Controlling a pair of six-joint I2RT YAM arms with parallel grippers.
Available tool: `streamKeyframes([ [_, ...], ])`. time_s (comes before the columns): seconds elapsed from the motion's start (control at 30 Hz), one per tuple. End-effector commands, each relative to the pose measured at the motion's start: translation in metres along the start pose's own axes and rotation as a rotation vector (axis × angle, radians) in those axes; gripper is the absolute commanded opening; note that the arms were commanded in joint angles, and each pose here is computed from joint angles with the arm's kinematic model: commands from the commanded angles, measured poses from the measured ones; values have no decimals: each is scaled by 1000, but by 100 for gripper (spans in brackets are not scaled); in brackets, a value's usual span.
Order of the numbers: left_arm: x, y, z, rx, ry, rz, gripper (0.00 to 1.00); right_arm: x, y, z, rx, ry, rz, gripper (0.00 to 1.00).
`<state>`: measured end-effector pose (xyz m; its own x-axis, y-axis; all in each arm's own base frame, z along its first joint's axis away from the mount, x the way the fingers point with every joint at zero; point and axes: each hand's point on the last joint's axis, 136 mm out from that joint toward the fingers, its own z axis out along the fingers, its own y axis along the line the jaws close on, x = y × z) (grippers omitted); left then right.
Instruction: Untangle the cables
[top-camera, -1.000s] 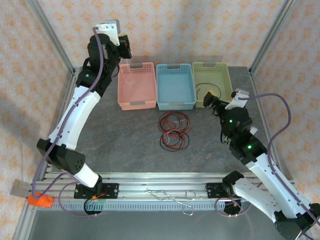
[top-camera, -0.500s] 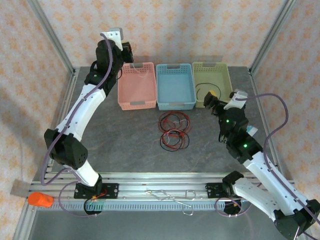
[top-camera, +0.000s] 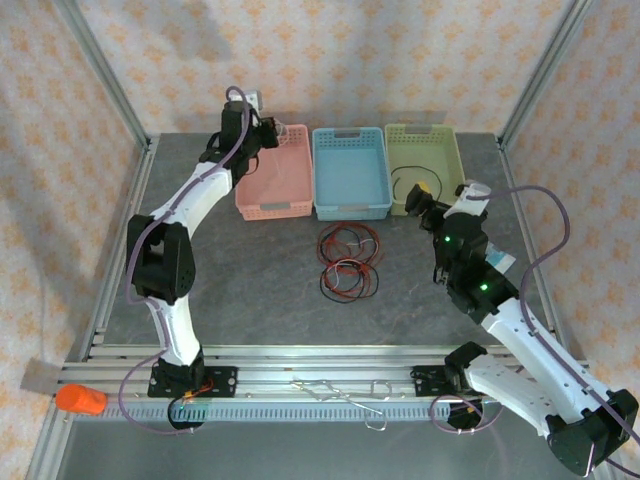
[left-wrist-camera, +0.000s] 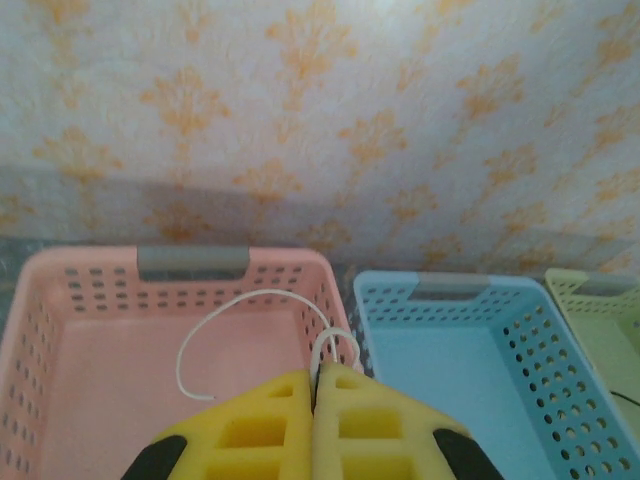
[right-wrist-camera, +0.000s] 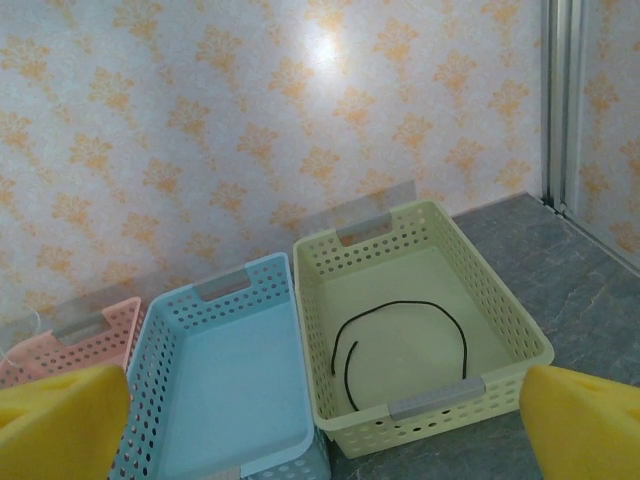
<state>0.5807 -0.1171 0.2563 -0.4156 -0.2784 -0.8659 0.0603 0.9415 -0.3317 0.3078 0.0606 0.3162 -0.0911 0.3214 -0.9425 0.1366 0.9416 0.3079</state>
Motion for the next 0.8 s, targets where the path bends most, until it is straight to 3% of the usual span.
streamKeyframes([
  [0.0,7,1,7,9,3,-48,0,6,-14,0,66,-1,29,100],
  [0.27,62,35,38,-122,148,-90,0,21,-13,6,74,48,92,100],
  [0.37,72,45,38,-174,172,-105,29,29,-14,9,95,92,121,100],
  [0.43,67,46,30,-184,154,-115,48,44,-7,10,52,163,49,100],
  [0.6,52,30,-4,-159,131,-115,68,82,-9,9,39,289,10,100],
  [0.7,50,14,-35,-153,121,-81,83,102,-11,7,46,373,-5,88],
  [0.77,57,3,-55,-142,119,-52,87,119,-9,4,39,454,1,80],
])
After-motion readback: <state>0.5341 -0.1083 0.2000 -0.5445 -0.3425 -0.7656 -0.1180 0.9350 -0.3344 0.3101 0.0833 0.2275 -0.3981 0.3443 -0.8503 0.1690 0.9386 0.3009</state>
